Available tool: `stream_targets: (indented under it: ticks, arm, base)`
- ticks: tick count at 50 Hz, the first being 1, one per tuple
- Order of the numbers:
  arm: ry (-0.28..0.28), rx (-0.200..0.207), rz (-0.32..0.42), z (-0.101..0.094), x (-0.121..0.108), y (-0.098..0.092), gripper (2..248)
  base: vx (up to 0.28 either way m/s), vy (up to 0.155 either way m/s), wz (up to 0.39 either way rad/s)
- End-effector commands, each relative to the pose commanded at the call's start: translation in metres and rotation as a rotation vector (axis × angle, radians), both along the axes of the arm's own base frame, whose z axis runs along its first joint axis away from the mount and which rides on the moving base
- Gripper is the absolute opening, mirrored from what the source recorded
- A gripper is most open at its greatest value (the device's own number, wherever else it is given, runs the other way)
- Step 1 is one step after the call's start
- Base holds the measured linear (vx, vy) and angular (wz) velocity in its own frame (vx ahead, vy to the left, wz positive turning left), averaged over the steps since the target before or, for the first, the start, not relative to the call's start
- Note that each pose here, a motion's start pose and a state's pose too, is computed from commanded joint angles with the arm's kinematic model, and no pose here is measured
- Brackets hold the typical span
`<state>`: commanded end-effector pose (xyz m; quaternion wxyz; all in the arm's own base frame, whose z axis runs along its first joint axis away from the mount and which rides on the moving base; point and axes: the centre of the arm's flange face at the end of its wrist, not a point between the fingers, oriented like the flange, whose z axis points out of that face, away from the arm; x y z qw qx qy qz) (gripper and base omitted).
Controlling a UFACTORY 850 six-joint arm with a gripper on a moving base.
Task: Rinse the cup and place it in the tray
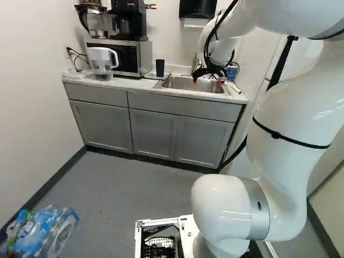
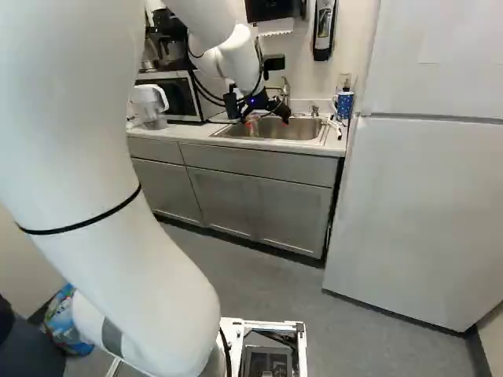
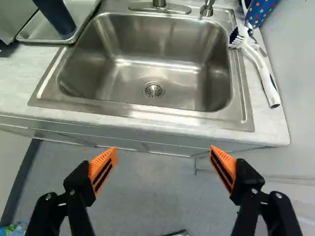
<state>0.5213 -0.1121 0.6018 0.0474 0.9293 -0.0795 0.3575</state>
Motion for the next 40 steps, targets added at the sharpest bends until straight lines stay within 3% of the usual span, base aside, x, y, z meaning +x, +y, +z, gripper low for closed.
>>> stream_targets:
  ticks: [40]
  arm:
    - [-0.157, -0.016, 0.061, -0.081, -0.054, 0.044, 247]
  base:
    - [0.0, 0.0, 0.0]
